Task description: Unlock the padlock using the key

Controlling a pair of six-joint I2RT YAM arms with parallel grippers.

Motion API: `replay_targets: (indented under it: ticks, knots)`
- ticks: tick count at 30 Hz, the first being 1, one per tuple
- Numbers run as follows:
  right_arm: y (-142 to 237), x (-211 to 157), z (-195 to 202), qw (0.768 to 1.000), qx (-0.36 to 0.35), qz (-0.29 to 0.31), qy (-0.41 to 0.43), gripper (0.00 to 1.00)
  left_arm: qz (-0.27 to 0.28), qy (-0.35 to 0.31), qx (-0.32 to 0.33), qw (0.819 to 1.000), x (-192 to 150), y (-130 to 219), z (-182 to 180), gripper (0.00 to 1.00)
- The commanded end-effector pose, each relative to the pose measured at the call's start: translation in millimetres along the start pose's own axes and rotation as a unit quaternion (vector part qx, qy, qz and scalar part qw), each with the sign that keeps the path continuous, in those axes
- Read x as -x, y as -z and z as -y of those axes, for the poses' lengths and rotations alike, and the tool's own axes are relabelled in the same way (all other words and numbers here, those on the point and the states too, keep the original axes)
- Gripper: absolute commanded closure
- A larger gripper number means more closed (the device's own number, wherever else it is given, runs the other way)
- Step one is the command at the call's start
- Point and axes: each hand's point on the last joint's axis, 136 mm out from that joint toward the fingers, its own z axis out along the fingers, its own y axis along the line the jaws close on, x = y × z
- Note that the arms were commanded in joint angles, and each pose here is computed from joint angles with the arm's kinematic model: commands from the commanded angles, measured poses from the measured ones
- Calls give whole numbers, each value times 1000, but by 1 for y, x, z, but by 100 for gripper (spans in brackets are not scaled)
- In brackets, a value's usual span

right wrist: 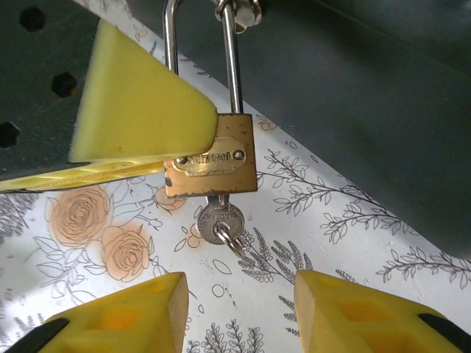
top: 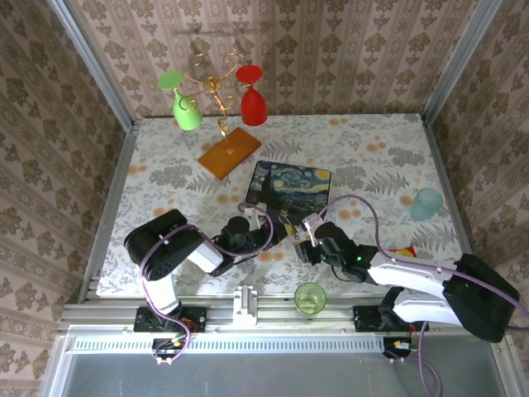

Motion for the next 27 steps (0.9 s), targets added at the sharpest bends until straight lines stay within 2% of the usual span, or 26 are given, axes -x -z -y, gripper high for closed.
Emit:
replay_targets:
  ticks: [1, 9, 14, 18, 23, 27]
  knots:
    - [-8, 15, 2, 998, -38, 14, 48, 56, 23, -5, -30, 999, 10, 5, 16, 100]
    - [-21, 24, -3, 985, -110, 20, 128, 57, 17, -1, -38, 999, 8, 3, 22, 100]
    - [-26, 29, -7, 974, -151, 31, 167, 69, 6, 2, -37, 999, 4, 2, 20, 100]
    - [-34, 28, -16, 972, -143, 21, 184, 83, 1, 4, -32, 999, 0, 2, 15, 100]
    - [-35, 23, -21, 977, -121, 23, 171, 92, 4, 7, -32, 999, 0, 4, 16, 100]
    - [-33, 16, -30, 992, -35, 25, 117, 94, 4, 6, -31, 999, 0, 7, 15, 100]
